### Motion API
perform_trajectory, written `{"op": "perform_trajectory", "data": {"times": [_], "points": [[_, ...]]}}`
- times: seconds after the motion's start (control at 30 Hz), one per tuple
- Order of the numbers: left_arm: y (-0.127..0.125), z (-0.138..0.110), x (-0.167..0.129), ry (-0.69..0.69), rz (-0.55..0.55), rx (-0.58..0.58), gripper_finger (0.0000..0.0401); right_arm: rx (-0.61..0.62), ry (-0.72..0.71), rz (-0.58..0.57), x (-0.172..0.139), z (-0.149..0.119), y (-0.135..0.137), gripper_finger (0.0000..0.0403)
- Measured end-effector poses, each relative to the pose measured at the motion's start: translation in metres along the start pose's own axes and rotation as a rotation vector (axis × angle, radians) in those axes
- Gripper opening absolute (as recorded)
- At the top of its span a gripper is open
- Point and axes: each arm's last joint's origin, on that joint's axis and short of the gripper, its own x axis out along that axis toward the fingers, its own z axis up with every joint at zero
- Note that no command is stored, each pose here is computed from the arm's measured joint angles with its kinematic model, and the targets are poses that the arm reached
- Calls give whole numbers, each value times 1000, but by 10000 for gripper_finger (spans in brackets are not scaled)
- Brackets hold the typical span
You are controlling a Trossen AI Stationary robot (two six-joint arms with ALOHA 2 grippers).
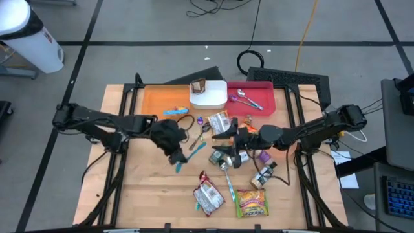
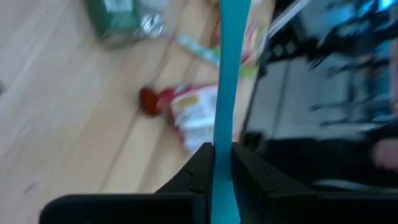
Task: Pick & Place Food Item
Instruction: Put the blue baby spoon into the red bin
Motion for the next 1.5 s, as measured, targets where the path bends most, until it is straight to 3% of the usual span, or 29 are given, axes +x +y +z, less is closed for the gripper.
{"op": "perform_trajectory", "data": {"times": [0.17, 0.33, 0.63, 0.9, 1.5], "points": [[2, 24, -6, -83, -129, -114, 41, -336, 65, -138, -13, 14, 11, 164], [2, 45, -2, -103, -289, -213, 41, -636, 226, -173, -17, 19, 19, 164], [-1, 70, 19, -91, -524, -354, 41, -992, 384, -271, -18, 10, 21, 164], [-5, 81, 22, -121, -656, -404, 42, -1089, 404, -255, -19, 10, 23, 164], [-8, 81, 21, -75, -697, -503, 42, -1162, 420, -254, -16, 9, 20, 147]]}}
